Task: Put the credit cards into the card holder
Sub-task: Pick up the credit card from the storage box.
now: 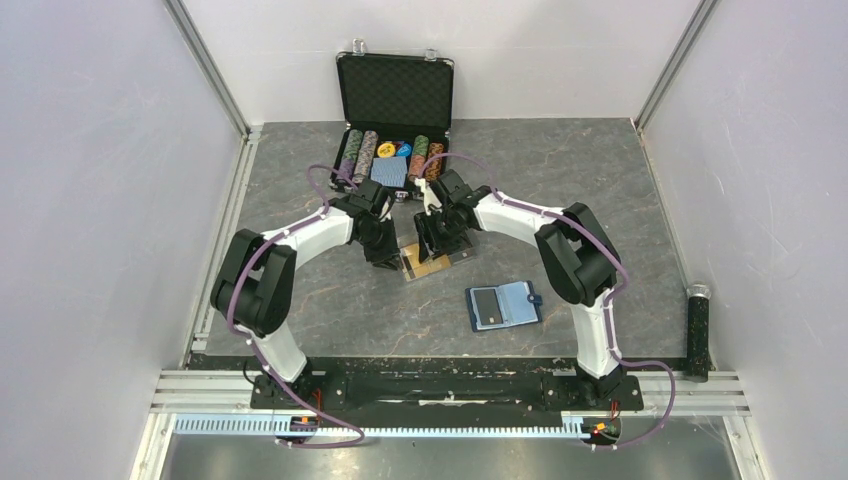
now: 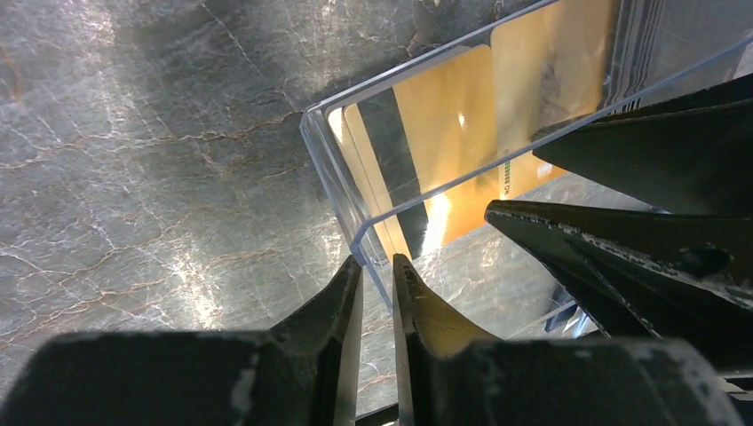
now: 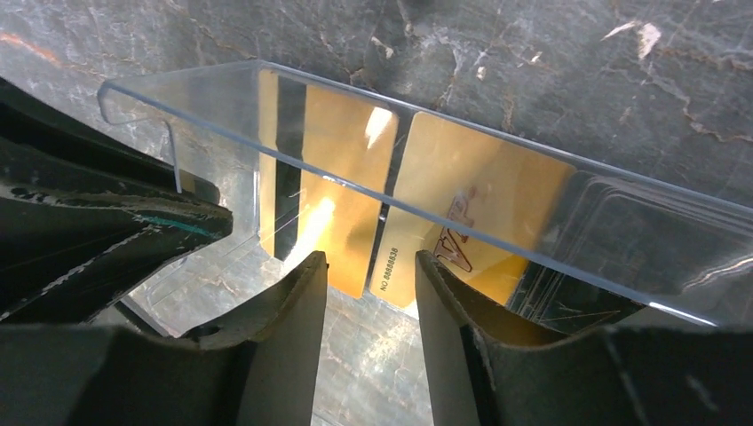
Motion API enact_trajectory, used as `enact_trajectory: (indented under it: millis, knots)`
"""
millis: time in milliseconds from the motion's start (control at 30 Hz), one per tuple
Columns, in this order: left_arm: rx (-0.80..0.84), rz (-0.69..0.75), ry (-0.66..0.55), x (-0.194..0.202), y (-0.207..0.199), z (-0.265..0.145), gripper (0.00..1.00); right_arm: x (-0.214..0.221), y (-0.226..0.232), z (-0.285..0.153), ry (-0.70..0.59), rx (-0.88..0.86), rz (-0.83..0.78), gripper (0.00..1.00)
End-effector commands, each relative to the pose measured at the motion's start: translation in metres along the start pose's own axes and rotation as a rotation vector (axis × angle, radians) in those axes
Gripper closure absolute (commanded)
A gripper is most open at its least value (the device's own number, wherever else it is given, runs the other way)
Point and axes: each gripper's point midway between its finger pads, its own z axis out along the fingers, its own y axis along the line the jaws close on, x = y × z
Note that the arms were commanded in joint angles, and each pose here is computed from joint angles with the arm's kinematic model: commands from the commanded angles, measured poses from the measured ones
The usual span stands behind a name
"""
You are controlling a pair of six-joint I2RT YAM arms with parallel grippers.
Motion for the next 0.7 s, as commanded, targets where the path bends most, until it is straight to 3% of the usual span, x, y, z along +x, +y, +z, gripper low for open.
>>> enact_trajectory:
  millis: [0,400,667]
  knots:
    - [0.038,-0.035,-0.001,-0.001,-0.006,0.006,0.78,0.006,-0.009,0.013,0.01,0.041,-0.018,0.57]
    - [0.058,-0.039,0.004,0.001,-0.01,0.006,0.85,0.025,-0.002,0.037,0.085,-0.002,0.001,0.64]
    - [0.06,-0.039,0.013,0.003,-0.009,0.007,0.87,0.022,0.015,0.035,0.082,-0.084,0.021,0.84]
